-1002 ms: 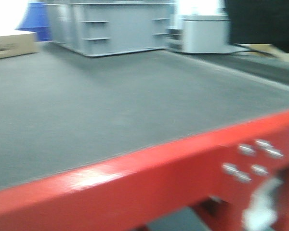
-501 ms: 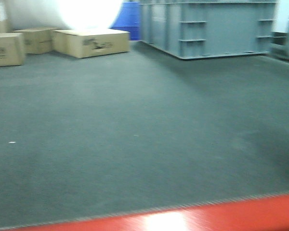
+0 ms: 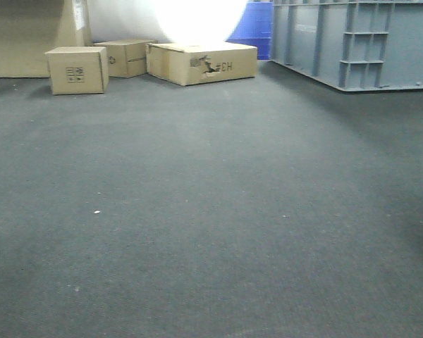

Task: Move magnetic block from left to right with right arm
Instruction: 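Turn the base toward the carpeted area with cardboard boxes, cube held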

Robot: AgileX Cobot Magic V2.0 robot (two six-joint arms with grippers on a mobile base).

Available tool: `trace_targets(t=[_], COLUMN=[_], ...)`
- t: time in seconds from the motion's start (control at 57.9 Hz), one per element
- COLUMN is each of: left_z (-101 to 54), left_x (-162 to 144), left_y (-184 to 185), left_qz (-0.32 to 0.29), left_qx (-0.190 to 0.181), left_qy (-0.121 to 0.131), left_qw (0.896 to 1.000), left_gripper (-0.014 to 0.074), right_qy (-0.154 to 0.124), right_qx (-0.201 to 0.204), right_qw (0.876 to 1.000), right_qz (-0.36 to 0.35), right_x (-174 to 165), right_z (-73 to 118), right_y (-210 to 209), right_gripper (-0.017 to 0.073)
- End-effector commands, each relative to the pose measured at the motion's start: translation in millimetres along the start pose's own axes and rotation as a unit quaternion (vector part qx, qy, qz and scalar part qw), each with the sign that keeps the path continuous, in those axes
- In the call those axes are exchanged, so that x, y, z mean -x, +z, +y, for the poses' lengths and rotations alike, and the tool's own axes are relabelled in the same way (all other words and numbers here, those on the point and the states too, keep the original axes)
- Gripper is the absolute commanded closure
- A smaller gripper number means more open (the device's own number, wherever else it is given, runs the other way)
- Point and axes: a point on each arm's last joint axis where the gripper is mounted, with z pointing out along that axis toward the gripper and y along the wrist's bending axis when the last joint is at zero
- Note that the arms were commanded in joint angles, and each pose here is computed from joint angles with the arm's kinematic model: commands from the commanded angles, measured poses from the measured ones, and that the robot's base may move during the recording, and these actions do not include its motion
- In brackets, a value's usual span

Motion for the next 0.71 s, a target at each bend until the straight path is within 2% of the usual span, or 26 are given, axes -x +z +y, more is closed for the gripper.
trace_targets(t=[0.0,0.691], left_z=[0.3,0.3], left_x=[5.7,5.7], left_y=[-0.8,-0.8], left_qz=[-0.043,-0.043], left_qx=[0.0,0.0], left_qy=[-0.004,-0.004], left_qw=[0.999,0.999], left_gripper=[0.072,0.072], right_qy=[-0.009,-0.009], right_qx=[0.0,0.0], right_qw=[0.999,0.999], right_qz=[-0.053,-0.054], right_x=[16.9,17.0], right_z=[0.7,0.7], right_y=[0.1,0.1], right_gripper=[0.0309,0.0309])
